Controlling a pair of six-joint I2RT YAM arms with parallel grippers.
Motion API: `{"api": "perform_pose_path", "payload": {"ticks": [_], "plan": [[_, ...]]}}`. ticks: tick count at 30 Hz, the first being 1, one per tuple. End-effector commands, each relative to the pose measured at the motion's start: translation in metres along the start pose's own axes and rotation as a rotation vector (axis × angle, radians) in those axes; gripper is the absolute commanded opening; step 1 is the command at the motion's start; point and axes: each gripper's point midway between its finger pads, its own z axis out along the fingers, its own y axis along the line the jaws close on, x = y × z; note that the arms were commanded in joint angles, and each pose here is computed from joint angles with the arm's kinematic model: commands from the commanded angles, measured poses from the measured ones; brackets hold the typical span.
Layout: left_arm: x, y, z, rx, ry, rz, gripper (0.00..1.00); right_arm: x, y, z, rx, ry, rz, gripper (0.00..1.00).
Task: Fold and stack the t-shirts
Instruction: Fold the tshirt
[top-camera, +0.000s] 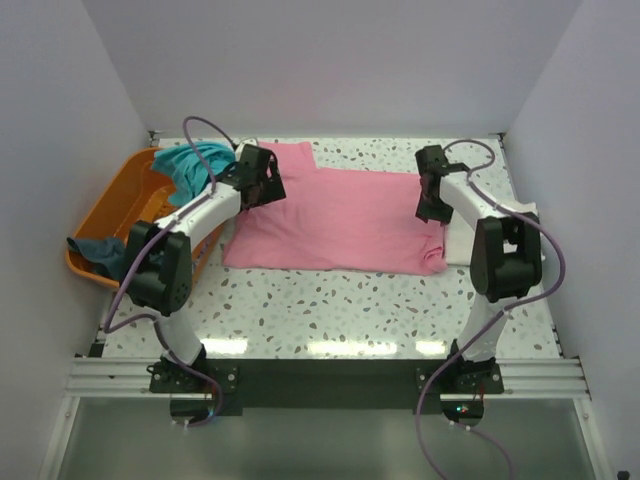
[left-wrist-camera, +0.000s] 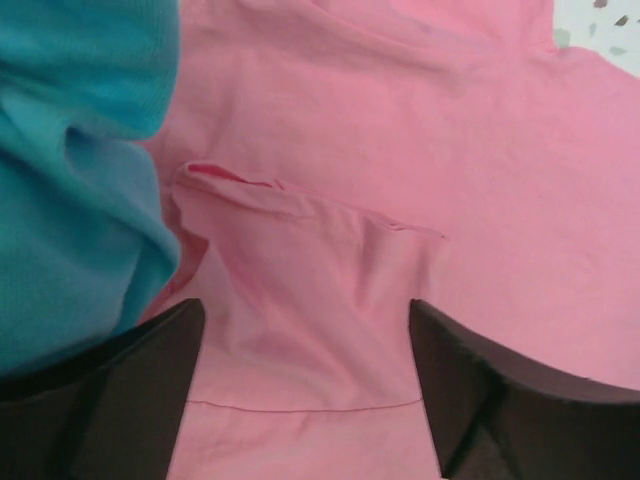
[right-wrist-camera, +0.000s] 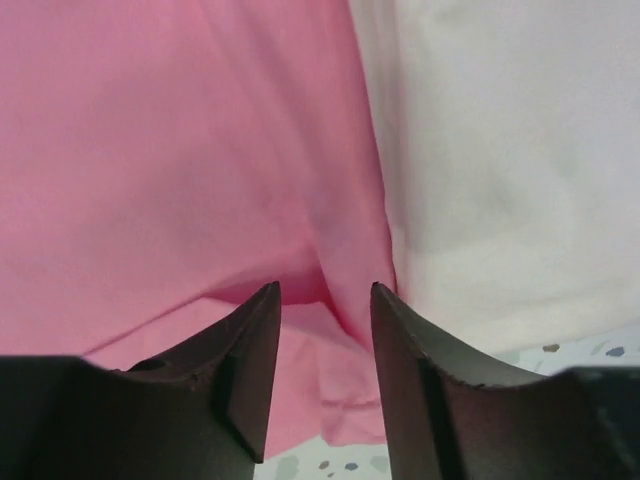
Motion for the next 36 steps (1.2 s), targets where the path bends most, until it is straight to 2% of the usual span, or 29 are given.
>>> {"api": "perform_pose_path", "payload": {"ticks": [1, 4, 6, 8, 9, 11, 12, 13, 15, 16, 18, 19, 22, 26, 30, 36], "plan": [[-0.04, -0.02, -0.014, 0.074, -0.083, -0.012, 0.93, -0.041, -0.018, -0.013, 0.091, -0.116, -0.062, 0.51], [-0.044, -0.032, -0.024, 0.146, -0.09, -0.006, 0.99, -0.05, -0.017, -0.029, 0.056, -0.156, -0.05, 0.64], [-0.046, -0.042, -0.034, 0.213, -0.092, 0.001, 1.0, -0.048, -0.014, -0.045, -0.016, -0.168, -0.038, 0.66], [-0.037, -0.045, -0.038, 0.234, -0.073, 0.016, 1.0, -0.031, -0.006, -0.05, -0.094, -0.145, -0.069, 0.84], [-0.035, -0.048, -0.046, 0.252, -0.071, 0.02, 1.0, -0.026, 0.009, -0.068, -0.223, -0.148, -0.069, 0.99], [-0.014, -0.051, -0.051, 0.265, -0.038, 0.045, 1.0, 0.005, 0.026, -0.073, -0.311, -0.11, -0.124, 0.99], [-0.011, -0.053, -0.061, 0.282, -0.044, 0.05, 1.0, 0.007, 0.027, -0.08, -0.306, -0.144, -0.143, 0.99], [0.011, -0.048, -0.06, 0.271, -0.009, 0.064, 1.0, 0.02, 0.036, -0.085, -0.289, -0.159, -0.216, 0.99], [0.022, -0.044, -0.07, 0.287, -0.007, 0.045, 1.0, 0.033, 0.026, -0.08, -0.192, -0.158, -0.29, 0.99], [0.046, -0.033, -0.065, 0.272, 0.035, 0.044, 1.0, 0.039, 0.025, -0.075, -0.163, -0.148, -0.32, 0.99], [0.059, -0.027, -0.069, 0.291, 0.044, 0.029, 1.0, 0.046, 0.02, -0.064, -0.108, -0.126, -0.343, 0.99], [0.081, -0.014, -0.062, 0.264, 0.082, 0.033, 1.0, 0.048, 0.016, -0.057, -0.049, -0.126, -0.356, 0.99], [0.103, 0.005, -0.052, 0.202, 0.117, 0.02, 1.0, 0.044, 0.01, -0.048, 0.056, -0.151, -0.398, 0.98], [0.13, 0.021, -0.031, 0.134, 0.183, 0.026, 1.0, 0.046, 0.002, -0.029, 0.202, -0.117, -0.437, 0.99], [0.146, 0.046, -0.016, 0.046, 0.228, 0.01, 1.0, 0.051, 0.009, -0.019, 0.188, -0.103, -0.455, 0.99], [0.159, 0.07, -0.015, -0.037, 0.243, 0.008, 1.0, 0.056, 0.03, -0.021, 0.075, -0.112, -0.458, 0.99]]}}
